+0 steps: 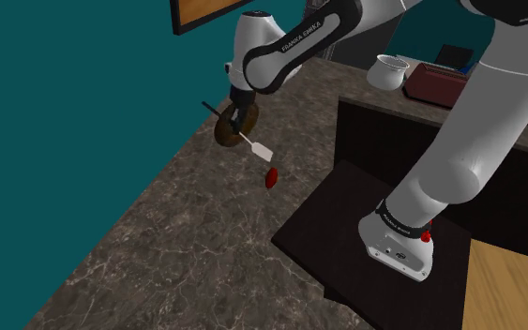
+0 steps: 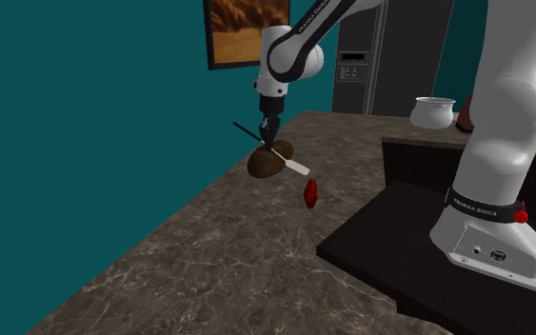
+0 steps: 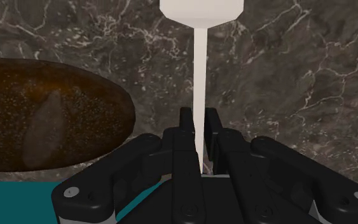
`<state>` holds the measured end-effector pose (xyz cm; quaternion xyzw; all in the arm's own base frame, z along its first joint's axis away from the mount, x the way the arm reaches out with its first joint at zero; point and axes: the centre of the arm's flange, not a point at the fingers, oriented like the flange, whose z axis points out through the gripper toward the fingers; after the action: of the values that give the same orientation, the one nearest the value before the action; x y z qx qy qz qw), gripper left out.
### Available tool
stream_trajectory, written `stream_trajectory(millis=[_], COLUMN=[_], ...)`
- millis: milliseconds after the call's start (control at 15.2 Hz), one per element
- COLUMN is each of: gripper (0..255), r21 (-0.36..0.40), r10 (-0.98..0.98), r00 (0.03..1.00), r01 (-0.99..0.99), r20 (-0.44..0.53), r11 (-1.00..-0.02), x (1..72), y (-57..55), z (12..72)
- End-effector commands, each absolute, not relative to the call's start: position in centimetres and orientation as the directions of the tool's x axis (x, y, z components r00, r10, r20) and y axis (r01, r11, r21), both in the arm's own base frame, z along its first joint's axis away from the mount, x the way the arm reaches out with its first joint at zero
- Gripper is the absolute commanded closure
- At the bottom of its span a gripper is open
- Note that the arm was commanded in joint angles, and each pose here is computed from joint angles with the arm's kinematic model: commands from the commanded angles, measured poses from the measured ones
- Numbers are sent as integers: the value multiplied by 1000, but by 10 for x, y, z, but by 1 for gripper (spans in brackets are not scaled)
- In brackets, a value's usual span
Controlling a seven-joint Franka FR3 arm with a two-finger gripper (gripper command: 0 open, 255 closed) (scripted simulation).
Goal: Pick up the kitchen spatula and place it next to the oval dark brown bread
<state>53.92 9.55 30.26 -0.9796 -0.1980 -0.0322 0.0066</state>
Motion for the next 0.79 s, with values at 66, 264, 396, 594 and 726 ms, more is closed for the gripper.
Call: stream_trajectory(millis=[66,264,396,594,726], gripper=[255,255,255,255,255], r21=[0,0,0,0,0], r10=[389,389,389,389,389], r00=[919,919,919,919,919], r01=[390,390,390,390,390], r20=[66,66,66,66,66], r11=[-921,-921,-921,-921,-921], x=[548,556,561,568,573], y=[57,18,-8,-47,-73], z=[306,306,306,306,306])
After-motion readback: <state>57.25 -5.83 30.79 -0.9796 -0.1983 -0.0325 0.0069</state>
